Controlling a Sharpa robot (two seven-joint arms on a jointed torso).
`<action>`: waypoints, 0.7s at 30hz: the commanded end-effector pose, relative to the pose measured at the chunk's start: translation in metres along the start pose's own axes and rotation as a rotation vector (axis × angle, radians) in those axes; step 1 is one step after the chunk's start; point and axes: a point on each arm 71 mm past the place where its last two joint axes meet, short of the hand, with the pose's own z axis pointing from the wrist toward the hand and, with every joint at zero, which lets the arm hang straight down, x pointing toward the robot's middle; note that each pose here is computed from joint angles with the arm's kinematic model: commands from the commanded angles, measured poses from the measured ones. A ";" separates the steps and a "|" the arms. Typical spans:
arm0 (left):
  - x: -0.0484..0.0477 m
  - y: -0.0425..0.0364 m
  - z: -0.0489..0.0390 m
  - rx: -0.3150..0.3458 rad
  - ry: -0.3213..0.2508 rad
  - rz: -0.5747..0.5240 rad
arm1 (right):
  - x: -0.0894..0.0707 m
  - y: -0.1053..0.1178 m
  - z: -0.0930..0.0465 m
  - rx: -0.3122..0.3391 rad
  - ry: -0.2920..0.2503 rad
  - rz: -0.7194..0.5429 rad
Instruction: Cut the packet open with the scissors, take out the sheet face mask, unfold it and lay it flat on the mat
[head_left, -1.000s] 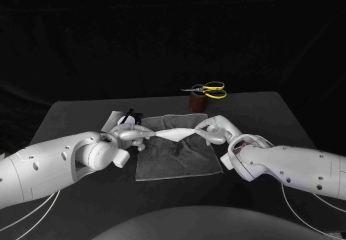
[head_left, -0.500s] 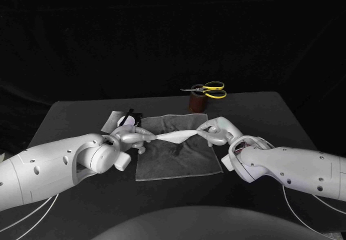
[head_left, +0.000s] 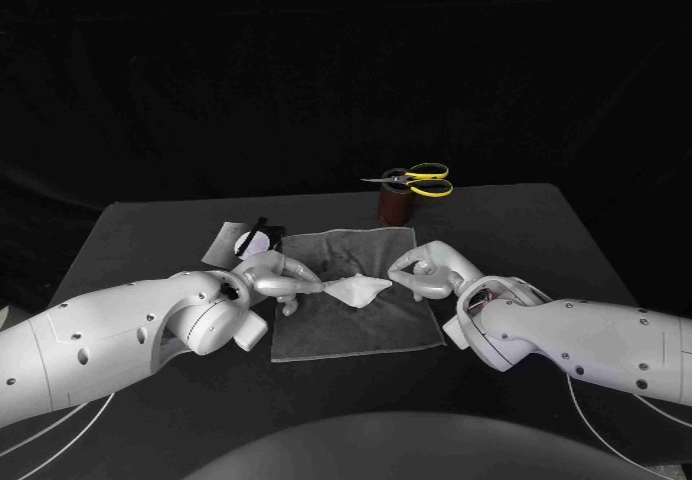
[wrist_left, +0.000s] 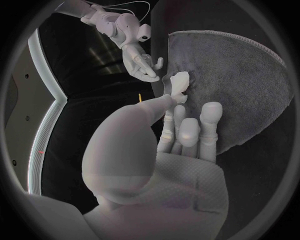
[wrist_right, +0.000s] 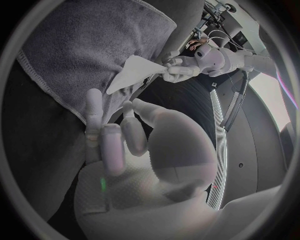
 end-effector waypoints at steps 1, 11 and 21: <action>0.0061 -0.0051 -0.0004 0.064 0.036 0.159 | 0.003 -0.001 -0.002 -0.007 0.044 -0.073; 0.0150 -0.0081 -0.0043 0.130 0.084 0.337 | 0.000 -0.008 -0.012 -0.002 0.057 -0.136; 0.0182 -0.0087 -0.0040 0.144 0.076 0.352 | 0.005 0.009 -0.006 -0.132 0.071 -0.190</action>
